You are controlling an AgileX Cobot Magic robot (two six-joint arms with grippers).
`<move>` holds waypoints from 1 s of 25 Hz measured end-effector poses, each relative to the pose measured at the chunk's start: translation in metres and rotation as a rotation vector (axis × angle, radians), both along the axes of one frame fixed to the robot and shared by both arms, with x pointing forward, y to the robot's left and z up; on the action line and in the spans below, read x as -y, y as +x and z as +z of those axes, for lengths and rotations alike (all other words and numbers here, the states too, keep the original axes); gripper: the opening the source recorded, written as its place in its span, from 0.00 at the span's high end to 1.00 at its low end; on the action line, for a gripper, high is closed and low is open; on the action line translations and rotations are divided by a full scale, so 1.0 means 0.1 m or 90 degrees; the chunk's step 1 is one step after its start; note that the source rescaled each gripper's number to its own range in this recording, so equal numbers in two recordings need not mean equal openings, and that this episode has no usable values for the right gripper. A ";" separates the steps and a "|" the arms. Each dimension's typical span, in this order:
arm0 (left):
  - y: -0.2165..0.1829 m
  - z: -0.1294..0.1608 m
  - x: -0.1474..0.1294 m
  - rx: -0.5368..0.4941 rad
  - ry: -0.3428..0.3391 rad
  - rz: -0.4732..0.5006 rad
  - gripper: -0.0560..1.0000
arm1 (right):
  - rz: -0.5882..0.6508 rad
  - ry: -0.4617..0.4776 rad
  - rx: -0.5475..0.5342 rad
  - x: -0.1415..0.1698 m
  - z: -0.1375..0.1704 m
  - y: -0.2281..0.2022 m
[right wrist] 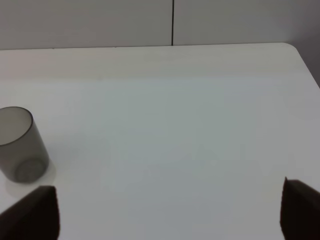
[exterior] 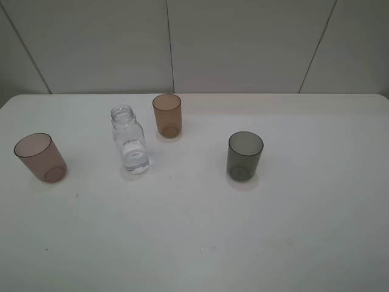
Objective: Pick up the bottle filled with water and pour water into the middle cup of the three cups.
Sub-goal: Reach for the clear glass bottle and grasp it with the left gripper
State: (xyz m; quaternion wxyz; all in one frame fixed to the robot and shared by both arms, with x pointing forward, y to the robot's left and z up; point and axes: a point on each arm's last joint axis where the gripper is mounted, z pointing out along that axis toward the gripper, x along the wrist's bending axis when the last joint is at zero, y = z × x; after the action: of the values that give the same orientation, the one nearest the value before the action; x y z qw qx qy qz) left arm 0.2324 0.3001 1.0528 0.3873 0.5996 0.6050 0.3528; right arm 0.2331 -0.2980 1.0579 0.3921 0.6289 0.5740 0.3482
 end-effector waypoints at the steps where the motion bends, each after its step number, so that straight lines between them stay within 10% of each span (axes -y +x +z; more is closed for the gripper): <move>1: 0.00 0.00 0.00 0.000 0.000 0.000 0.00 | 0.000 0.000 0.000 0.00 0.00 0.00; 25: 0.00 0.00 0.00 0.000 0.000 0.000 0.00 | 0.000 0.000 0.000 0.00 0.00 0.00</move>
State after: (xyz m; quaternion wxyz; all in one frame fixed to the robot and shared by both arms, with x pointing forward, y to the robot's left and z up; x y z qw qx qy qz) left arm 0.2324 0.3001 1.0528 0.3873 0.5996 0.6050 0.3528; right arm 0.2331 -0.2980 1.0579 0.3921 0.6289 0.5740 0.3482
